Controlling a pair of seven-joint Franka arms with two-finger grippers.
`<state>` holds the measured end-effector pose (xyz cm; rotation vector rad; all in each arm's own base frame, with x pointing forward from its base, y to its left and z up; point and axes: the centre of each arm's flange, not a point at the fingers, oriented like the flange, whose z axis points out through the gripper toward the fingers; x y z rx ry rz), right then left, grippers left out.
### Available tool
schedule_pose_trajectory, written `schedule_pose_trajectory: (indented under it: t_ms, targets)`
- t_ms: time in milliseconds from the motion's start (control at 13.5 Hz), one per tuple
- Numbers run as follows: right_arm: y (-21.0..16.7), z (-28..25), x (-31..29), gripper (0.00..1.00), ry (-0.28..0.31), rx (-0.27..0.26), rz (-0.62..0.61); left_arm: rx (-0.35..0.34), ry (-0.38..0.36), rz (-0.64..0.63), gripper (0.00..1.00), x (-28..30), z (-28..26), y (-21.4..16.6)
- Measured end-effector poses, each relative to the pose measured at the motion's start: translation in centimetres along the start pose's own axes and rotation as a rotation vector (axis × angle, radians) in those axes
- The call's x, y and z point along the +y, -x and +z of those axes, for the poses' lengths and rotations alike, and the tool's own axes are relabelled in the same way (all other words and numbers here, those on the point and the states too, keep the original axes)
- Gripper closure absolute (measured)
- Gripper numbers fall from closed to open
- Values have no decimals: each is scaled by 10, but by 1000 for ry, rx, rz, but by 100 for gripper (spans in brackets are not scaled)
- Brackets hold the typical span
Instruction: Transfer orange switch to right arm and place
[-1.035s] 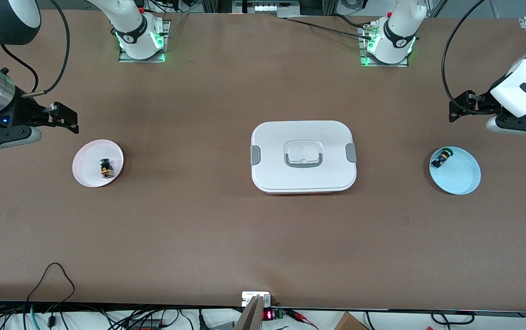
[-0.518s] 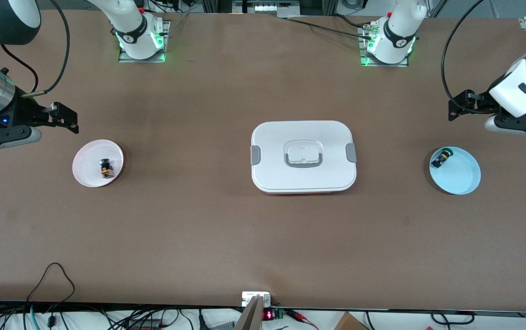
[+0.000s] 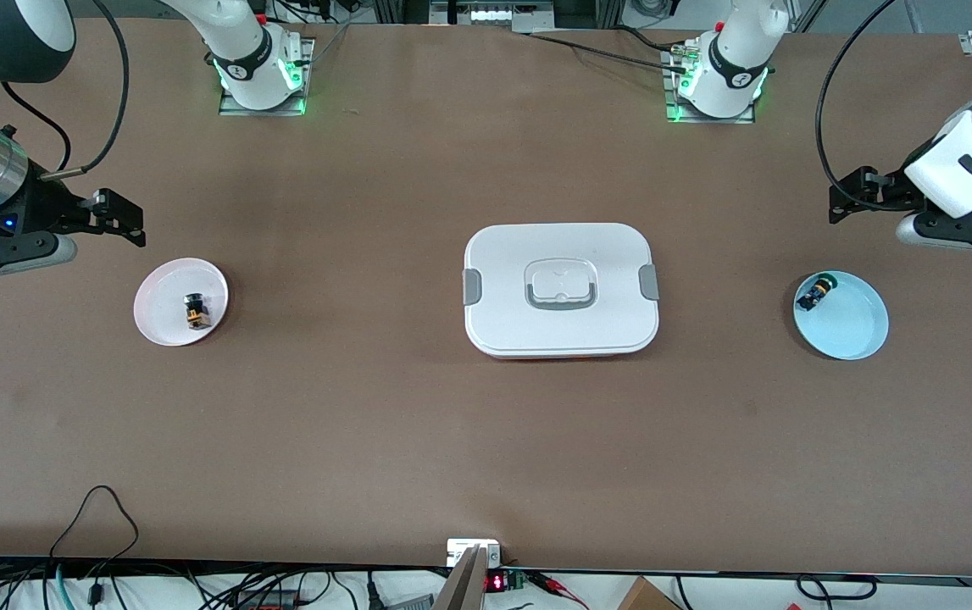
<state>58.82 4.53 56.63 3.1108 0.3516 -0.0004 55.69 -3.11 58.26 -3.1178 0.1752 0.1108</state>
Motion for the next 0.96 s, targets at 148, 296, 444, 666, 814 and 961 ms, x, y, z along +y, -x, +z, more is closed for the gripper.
schedule_pose_trajectory:
  t_ms: [148, 296, 444, 666, 814, 961]
  targets:
    - [0, 0, 0, 0, 0, -3, 0, 0, 0, 0, 0, 0, 0, 0]
    - [1, 1, 2, 0, -1, -5, 4, 0, 0, -1, 0, 0, 0, 0]
    - [2, 1, 6, 0, -1, -10, 12, 0, 0, -1, 0, 0, 0, 0]
    - [3, 2, 10, 0, -2, -18, 18, 0, 0, -1, 0, 0, 0, 0]
    - [3, 3, 10, 0, -3, -23, 18, -1, 0, -1, 0, 0, 0, 0]
    - [3, 3, 10, 0, -3, -23, 18, -1, 0, -1, 0, 0, 0, 0]
